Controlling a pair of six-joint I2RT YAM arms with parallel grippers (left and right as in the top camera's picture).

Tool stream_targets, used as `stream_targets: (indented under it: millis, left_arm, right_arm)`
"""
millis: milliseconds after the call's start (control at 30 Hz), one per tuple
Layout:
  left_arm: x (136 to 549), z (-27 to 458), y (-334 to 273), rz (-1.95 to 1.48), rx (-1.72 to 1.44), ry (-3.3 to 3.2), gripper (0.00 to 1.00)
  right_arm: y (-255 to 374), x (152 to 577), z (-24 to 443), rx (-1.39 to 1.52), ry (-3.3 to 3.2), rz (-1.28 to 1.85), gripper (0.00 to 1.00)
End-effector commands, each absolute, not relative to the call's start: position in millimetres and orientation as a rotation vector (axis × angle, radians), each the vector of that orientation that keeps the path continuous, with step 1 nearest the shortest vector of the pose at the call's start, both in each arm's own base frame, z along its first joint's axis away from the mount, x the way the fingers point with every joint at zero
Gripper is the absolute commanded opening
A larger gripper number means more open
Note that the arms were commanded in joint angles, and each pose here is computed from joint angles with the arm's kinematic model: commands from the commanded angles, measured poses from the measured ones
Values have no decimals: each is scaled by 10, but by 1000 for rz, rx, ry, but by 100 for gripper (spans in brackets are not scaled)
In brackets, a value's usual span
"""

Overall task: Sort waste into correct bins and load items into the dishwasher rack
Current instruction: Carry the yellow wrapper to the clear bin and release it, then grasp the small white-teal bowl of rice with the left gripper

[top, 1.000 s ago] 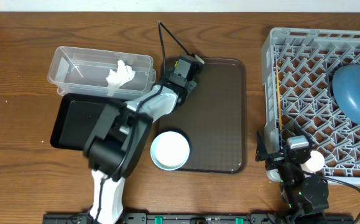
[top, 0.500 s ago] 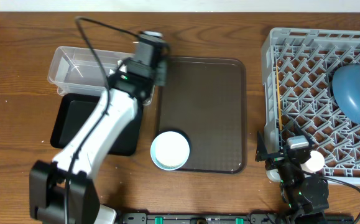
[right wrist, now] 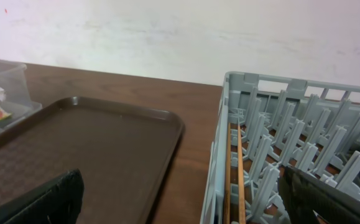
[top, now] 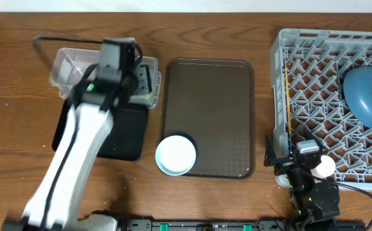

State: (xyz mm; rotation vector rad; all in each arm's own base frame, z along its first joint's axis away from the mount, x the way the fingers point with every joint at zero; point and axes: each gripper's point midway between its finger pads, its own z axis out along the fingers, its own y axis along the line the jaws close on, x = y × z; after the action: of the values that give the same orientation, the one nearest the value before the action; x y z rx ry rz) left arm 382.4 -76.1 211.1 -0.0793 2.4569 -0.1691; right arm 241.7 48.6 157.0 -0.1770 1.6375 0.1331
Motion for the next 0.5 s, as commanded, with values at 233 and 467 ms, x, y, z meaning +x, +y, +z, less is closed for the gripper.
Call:
stream_targets:
  millis: [233,467]
  left_arm:
    - [2649,2305,-1088,-327,-49,2622,59]
    - [2064,1714,-1632,-326,148,2885,59]
  right_arm:
    - [497,2412,1572,-184,1634,134,99]
    - [497,2412,1572,-184,1634,134,99]
